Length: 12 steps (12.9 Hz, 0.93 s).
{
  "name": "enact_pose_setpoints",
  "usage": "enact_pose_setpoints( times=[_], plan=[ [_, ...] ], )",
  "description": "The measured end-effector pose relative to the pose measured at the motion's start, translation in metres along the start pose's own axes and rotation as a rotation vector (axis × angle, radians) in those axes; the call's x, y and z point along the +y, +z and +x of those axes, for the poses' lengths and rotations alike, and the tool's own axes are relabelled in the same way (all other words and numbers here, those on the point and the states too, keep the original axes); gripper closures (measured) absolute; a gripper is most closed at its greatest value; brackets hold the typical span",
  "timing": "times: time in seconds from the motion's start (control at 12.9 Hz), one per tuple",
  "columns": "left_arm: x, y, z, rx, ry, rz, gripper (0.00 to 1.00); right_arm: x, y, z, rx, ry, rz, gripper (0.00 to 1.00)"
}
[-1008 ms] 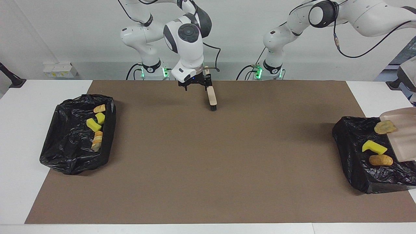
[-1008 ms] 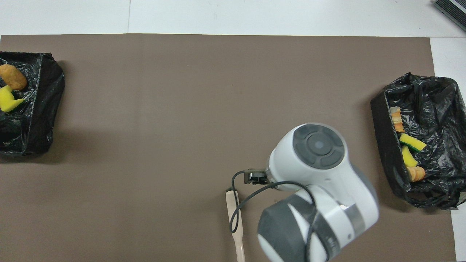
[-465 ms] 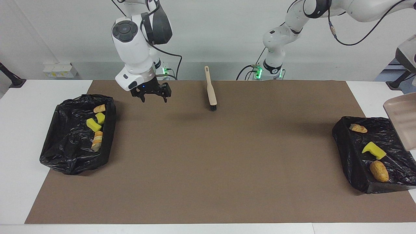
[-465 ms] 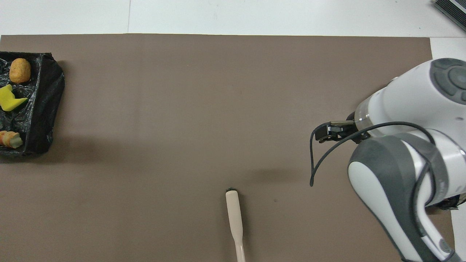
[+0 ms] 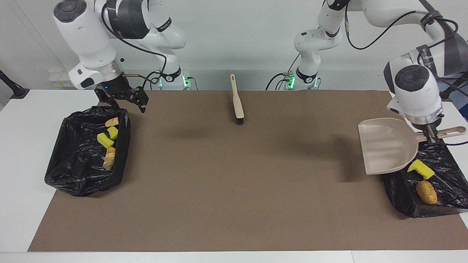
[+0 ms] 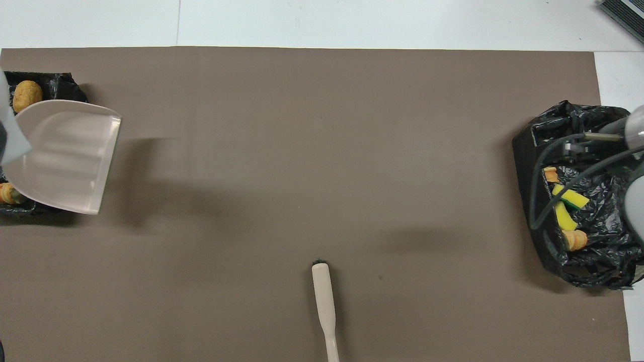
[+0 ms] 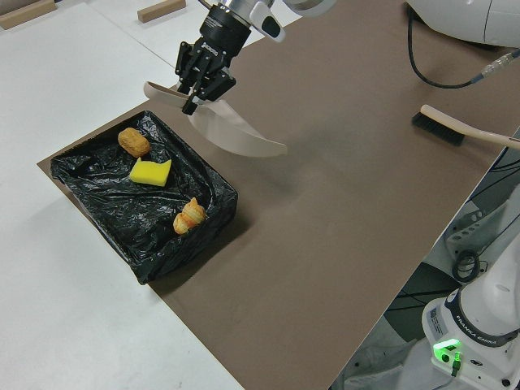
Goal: Sweep and dump trash in bin
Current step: 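Bring the empty dustpan back to the table center with the left gripper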
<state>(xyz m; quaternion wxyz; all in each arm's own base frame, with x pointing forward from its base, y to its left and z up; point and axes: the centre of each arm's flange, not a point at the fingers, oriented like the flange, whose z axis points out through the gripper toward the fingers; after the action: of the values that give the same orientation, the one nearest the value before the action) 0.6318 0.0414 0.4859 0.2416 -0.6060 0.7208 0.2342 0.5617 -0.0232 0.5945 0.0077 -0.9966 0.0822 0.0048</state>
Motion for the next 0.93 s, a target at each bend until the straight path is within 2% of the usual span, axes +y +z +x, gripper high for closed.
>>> enact_pose_setpoints(
  times=[0.23, 0.54, 0.78, 0.93],
  plan=[
    [0.002, -0.011, 0.081, 0.136, -0.156, -0.036, 0.68, 0.043, -0.031, -0.007, -0.026, 0.07, 0.0, 0.0],
    [0.012, -0.052, 0.188, 0.26, -0.44, -0.113, 0.68, 0.04, -0.063, -0.019, 0.012, 0.106, 0.006, 0.0],
    [0.023, -0.089, 0.264, 0.341, -0.625, -0.193, 0.68, 0.037, -0.061, -0.02, 0.009, 0.109, 0.005, 0.0],
    [0.036, -0.115, 0.313, 0.393, -0.767, -0.283, 0.68, 0.036, -0.057, -0.02, 0.003, 0.108, 0.005, 0.0]
  ],
)
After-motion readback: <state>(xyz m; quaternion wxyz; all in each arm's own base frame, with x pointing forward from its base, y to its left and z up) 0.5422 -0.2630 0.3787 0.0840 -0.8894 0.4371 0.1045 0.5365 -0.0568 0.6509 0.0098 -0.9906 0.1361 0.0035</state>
